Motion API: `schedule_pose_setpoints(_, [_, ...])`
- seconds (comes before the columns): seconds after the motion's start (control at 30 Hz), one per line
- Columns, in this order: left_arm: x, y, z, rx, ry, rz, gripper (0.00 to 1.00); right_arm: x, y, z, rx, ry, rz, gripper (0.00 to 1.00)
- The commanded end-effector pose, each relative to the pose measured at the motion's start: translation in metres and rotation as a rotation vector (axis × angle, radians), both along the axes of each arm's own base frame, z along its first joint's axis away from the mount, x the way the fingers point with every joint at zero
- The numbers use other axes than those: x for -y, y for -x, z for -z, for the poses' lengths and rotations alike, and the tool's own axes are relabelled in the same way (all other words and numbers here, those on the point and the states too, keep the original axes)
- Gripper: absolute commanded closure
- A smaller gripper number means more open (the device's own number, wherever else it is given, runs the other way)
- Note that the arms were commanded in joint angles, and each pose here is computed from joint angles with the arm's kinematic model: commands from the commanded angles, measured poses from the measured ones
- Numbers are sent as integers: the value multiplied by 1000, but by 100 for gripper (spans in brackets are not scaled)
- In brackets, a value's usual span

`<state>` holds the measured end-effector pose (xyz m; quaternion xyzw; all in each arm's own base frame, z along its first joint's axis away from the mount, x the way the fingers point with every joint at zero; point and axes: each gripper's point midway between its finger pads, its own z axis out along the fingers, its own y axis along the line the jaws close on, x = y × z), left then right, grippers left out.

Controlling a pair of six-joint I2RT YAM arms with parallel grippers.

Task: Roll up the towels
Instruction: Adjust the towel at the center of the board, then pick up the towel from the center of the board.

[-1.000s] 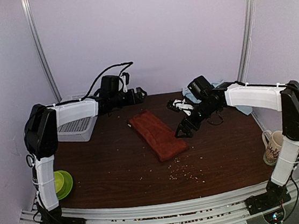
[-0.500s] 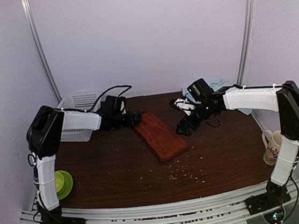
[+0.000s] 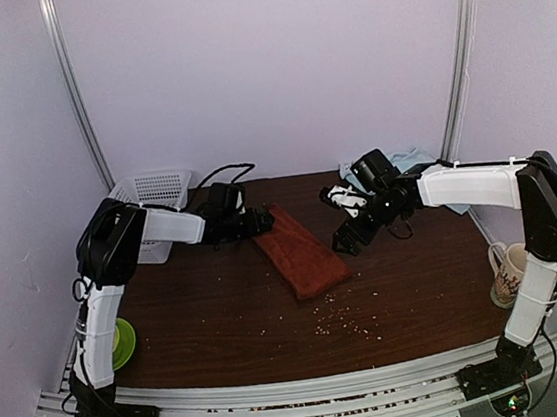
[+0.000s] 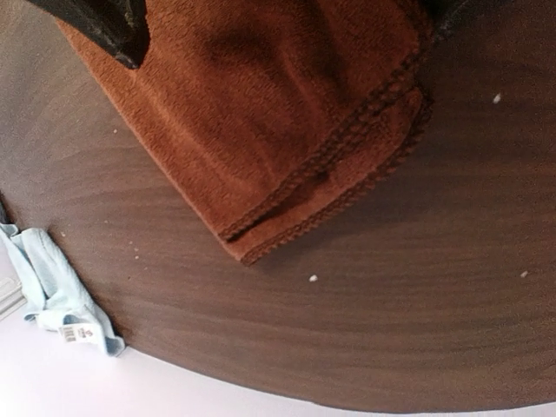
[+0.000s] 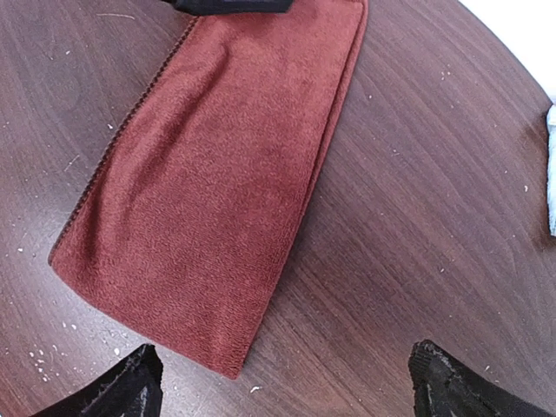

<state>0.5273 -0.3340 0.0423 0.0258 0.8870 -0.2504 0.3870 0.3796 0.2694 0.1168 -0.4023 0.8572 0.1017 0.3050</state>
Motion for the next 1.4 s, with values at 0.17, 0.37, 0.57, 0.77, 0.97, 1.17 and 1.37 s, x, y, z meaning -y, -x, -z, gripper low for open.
schedule_pose_setpoints(0.17, [78,-23,13,0,169,211,2,1,6,-24,60,-19,-32,0])
schedule_pose_setpoints(0.37, [79,-40,-17,73,169,185,2,3,8,-18,56,7,-60,0])
schedule_pose_setpoints(0.57, [28,-21,-93,251,59,127,2,4,14,-36,175,8,-151,0])
schedule_pose_setpoints(0.77, [1,37,-159,453,-59,268,2,6,20,-56,352,-15,-222,0])
schedule_pose_setpoints(0.97, [4,107,-165,590,-242,502,2,5,24,-51,448,43,-351,0])
schedule_pose_setpoints(1.17, [32,157,-116,690,-593,697,2,-1,23,-32,437,65,-410,1])
schedule_pose_setpoints(1.37, [55,198,-62,730,-788,857,2,2,48,0,426,126,-567,0])
